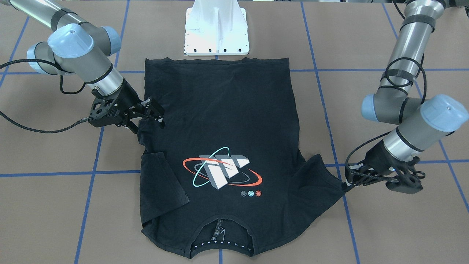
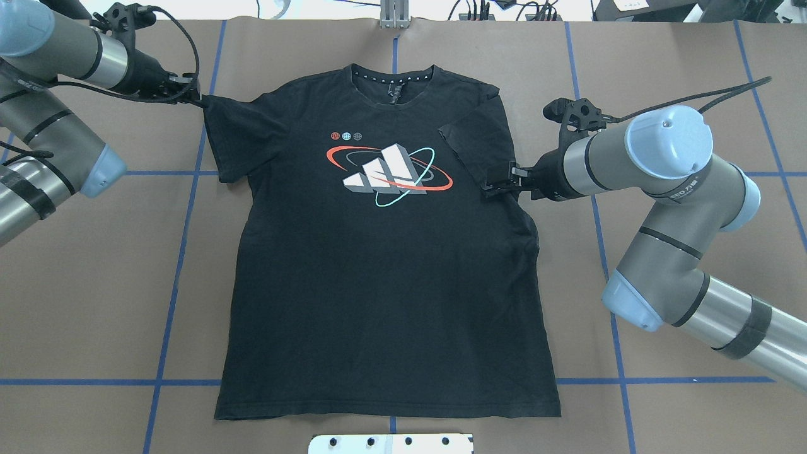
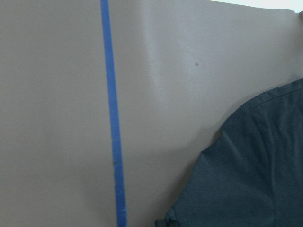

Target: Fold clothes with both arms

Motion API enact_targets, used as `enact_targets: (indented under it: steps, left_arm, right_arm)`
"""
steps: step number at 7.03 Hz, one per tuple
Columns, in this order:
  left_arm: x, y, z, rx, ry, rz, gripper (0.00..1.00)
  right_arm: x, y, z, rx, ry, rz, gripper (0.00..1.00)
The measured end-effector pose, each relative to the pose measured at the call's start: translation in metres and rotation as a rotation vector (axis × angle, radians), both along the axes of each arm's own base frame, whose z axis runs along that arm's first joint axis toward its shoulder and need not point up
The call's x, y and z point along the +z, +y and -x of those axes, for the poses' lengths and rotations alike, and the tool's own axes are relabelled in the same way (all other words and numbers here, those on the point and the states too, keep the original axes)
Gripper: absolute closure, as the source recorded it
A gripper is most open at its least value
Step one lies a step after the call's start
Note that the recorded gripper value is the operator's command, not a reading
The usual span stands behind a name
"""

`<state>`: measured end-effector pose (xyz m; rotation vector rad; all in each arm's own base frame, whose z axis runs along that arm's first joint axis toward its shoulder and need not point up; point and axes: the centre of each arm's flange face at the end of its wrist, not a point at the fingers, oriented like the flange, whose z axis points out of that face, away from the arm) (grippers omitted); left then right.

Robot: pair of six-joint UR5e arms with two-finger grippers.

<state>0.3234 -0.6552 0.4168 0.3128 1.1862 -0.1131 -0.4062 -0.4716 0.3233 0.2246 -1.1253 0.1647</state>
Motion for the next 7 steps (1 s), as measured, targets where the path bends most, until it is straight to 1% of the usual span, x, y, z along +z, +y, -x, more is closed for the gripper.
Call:
enact_targets:
  steps: [3, 4, 5, 7]
  left_arm:
    - [-0.081, 0.021, -0.065, -0.031, 0.128, 0.108, 1.00]
    - [-0.100, 0.031, -0.093, -0.047, 0.149, 0.130, 1.00]
    - [-0.113, 0.039, -0.117, -0.063, 0.151, 0.142, 1.00]
    - [-0.124, 0.051, -0.150, -0.090, 0.135, 0.140, 1.00]
  right_arm:
    - [0.005, -0.001, 0.001, -0.002, 0.005, 0.005, 0.01]
    - [0.007, -0.001, 0.002, -0.002, 0.009, 0.007, 0.01]
    - [0.010, -0.003, 0.003, -0.001, 0.014, 0.011, 0.01]
    - [0.014, -0.004, 0.005, 0.000, 0.020, 0.016, 0.01]
